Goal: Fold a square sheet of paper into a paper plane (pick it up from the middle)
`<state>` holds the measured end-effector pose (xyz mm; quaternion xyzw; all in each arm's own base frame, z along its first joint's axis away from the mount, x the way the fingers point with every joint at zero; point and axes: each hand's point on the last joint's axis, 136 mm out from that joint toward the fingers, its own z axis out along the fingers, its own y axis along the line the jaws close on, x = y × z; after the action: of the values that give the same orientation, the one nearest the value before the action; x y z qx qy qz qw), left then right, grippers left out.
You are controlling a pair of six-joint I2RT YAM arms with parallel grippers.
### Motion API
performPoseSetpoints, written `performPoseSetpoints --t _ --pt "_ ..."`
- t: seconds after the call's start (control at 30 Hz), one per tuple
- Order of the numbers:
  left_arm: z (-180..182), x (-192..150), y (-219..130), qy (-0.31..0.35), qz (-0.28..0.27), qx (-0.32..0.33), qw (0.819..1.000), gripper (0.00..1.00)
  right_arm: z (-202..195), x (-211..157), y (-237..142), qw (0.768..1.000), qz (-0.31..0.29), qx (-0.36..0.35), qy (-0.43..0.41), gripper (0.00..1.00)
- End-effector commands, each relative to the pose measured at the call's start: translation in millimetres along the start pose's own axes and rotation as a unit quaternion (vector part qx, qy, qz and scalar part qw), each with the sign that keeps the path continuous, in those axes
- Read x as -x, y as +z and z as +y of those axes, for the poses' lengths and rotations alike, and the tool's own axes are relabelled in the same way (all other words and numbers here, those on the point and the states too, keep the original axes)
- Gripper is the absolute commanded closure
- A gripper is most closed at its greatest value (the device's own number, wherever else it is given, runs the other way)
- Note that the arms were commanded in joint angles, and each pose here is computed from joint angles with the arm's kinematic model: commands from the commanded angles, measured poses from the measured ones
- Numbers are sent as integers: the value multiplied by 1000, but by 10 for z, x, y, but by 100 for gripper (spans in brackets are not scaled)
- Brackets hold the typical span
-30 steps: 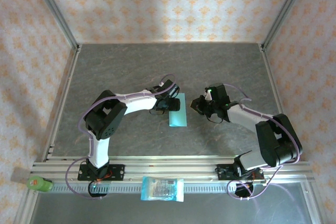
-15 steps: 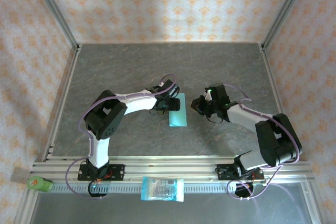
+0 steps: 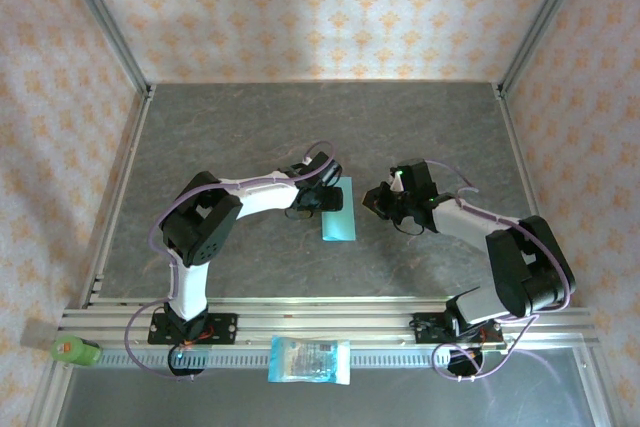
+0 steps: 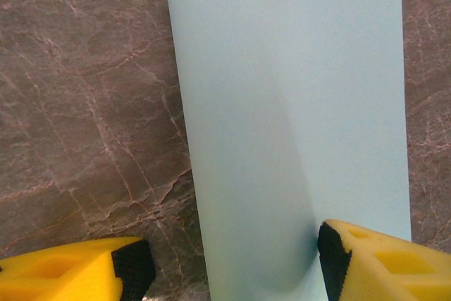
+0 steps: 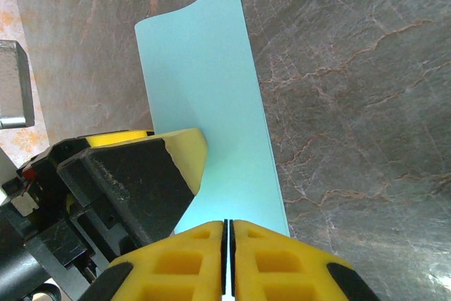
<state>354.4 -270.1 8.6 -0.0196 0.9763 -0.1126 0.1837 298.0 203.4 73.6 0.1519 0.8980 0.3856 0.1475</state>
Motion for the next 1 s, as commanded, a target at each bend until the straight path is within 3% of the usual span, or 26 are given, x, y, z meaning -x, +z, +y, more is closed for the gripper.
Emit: performPoseSetpoints --t 0.0,0.97 --pt "766 -566 606 -7 68 115 991 29 -5 24 19 1000 -5 -5 -4 89" --pt "773 -658 657 -11 74 120 990 30 -29 11 43 1000 -2 -6 0 89"
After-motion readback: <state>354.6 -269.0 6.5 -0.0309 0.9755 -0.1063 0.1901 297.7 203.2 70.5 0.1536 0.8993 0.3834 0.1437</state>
